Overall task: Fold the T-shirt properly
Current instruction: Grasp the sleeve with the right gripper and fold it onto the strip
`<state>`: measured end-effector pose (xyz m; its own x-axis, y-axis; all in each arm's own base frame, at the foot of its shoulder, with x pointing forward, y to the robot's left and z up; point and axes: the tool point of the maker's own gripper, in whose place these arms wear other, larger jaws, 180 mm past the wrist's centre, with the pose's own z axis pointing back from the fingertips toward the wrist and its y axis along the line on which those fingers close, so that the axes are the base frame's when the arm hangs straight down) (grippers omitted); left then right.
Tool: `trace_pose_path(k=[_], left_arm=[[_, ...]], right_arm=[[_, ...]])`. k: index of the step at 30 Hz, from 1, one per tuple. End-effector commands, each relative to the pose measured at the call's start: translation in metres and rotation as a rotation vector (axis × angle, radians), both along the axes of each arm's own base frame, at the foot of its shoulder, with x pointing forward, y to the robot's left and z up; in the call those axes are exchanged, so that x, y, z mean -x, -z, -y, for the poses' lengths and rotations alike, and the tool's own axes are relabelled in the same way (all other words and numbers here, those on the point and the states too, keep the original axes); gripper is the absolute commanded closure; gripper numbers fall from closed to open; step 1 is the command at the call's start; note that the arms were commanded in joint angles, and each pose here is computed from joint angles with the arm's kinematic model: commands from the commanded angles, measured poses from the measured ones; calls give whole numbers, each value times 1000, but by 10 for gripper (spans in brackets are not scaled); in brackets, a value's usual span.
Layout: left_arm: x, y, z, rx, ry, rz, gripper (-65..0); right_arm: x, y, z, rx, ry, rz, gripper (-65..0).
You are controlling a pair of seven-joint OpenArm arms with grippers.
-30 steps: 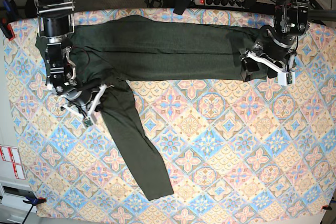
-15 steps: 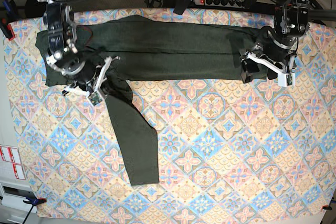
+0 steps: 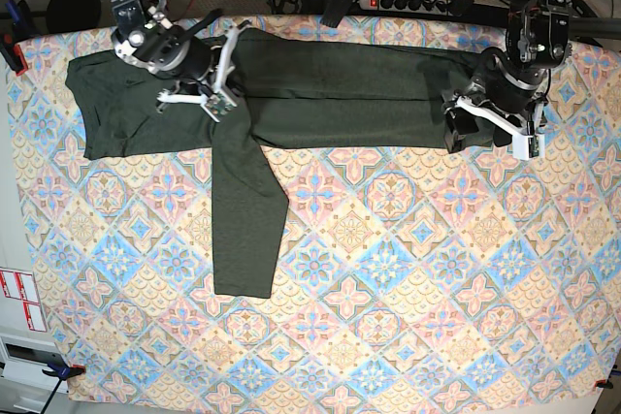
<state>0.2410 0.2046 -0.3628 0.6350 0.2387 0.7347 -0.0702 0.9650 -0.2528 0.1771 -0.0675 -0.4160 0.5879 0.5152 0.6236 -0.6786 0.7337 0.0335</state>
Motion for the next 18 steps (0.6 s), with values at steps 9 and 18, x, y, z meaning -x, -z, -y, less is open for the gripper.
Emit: trace_pose_path(k=[9,18], left_arm=[[-4,-8,-3,-11,-1,34,-554],[-5,-6,10,2,32,27,-554]], right_arm=[[31,2,-31,-20,-166,-36,-1],[24,3,-25,6,-183,-23,-89]])
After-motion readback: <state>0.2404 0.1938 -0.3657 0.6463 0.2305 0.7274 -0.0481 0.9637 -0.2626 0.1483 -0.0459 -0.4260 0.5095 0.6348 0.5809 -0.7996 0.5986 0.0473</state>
